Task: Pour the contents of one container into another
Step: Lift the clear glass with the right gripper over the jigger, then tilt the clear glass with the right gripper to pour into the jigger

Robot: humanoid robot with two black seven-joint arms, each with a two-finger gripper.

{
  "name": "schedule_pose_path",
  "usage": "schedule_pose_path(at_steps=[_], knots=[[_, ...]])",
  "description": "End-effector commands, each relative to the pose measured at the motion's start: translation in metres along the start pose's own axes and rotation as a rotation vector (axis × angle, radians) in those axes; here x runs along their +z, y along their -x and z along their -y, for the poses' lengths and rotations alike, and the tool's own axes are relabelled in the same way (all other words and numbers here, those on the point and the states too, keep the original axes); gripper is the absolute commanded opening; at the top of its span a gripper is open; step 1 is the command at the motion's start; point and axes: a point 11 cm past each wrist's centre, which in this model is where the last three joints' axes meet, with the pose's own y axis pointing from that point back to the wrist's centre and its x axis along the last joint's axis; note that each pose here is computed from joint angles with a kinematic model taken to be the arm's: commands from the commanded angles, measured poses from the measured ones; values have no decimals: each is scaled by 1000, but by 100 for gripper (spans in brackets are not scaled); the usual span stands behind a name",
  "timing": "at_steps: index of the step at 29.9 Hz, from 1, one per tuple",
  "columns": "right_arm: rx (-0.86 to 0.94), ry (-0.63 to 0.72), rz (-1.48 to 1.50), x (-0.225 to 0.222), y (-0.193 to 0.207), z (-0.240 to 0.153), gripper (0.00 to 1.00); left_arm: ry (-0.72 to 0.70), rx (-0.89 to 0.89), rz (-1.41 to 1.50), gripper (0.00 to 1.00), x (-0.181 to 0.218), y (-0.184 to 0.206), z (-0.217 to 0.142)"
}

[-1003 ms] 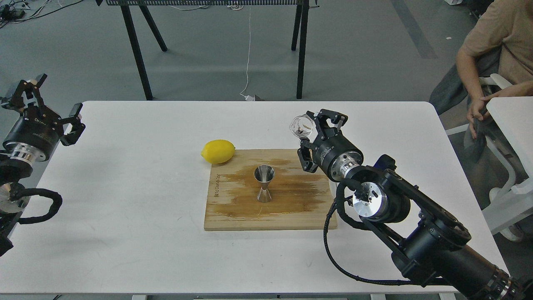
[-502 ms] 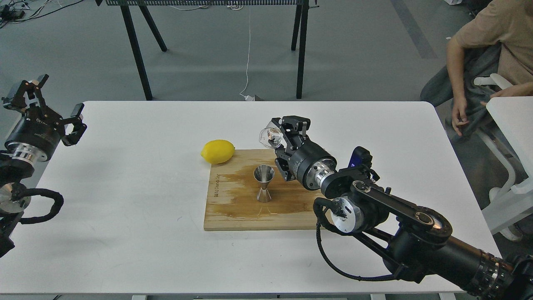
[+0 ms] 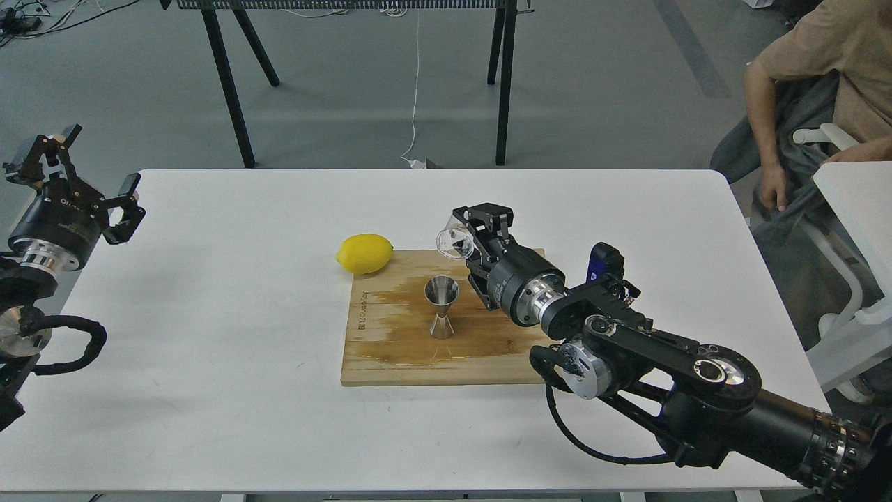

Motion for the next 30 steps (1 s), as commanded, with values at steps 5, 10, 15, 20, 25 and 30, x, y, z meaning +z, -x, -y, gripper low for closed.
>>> schedule_pose_path(at_steps=[5, 10, 15, 20, 25, 30], knots=[[-15, -2, -65, -1, 2, 0, 41, -2, 0, -5, 98, -3, 1, 0], [-31, 6, -114, 2, 6, 2, 41, -1, 1, -4, 98, -2, 1, 0], [-26, -5, -147, 1, 4, 4, 41, -1, 2, -3, 98, -2, 0, 0], [-35, 7, -206, 9, 5, 4, 41, -1, 2, -3, 98, -2, 0, 0], [-32, 2, -234, 10, 4, 5, 41, -1, 2, -3, 98, -2, 0, 0], [-46, 10, -283, 15, 7, 5, 41, -1, 2, -3, 98, -2, 0, 0]])
